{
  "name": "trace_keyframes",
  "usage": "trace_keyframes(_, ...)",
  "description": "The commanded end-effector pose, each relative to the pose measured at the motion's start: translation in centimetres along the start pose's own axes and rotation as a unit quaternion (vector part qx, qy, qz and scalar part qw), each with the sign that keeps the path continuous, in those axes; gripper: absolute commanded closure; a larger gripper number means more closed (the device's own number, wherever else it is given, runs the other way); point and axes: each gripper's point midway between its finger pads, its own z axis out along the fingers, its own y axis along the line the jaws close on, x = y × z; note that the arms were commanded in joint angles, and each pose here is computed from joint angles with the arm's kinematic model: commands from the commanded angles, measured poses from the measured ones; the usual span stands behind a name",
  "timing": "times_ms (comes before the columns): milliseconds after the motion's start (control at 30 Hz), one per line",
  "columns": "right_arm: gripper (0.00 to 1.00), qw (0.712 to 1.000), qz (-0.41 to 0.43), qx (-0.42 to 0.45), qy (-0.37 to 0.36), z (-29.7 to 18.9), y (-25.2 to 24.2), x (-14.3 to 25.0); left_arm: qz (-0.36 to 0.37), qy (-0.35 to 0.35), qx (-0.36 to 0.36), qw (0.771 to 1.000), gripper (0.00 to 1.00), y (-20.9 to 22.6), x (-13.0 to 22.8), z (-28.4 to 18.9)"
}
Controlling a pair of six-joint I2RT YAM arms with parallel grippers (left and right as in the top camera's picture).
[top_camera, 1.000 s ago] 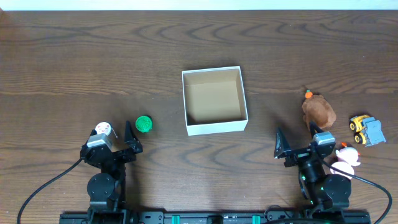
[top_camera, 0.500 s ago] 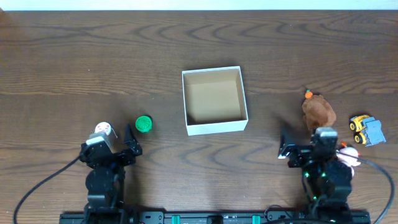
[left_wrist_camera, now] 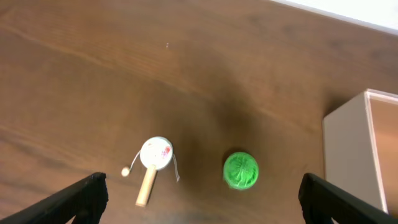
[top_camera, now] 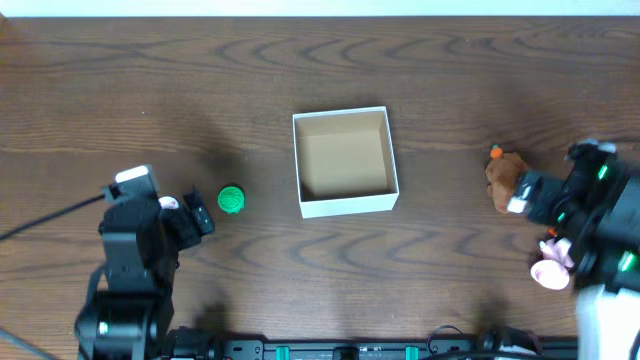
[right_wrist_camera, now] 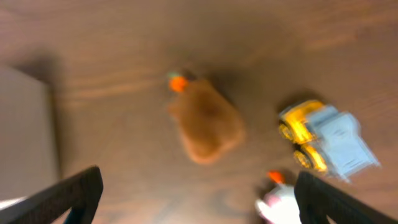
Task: Pack container
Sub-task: 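Reach the right gripper to the yellow toy truck and grasp it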
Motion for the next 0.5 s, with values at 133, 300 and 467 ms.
trace_keyframes(133, 0.01, 0.993, -0.037, 0.035, 0.108, 3.3, -3.9, -3.4, 0.004, 0.05, 0.013, 0.999, 0.02, -1.0, 0.5, 1.2)
trace_keyframes(300, 0.01, 0.974, -0.184, 0.021, 0.131, 5.4, -4.4, -4.5, 0.003, 0.048, 0.021, 0.999, 0.02, -1.3, 0.4, 1.2)
trace_keyframes(467, 0.01, 0.942, -0.314, -0.016, 0.116, 6.2, -3.7, -5.1, 0.001, 0.039, 0.022, 0.999, 0.02, -1.4, 0.0, 1.2)
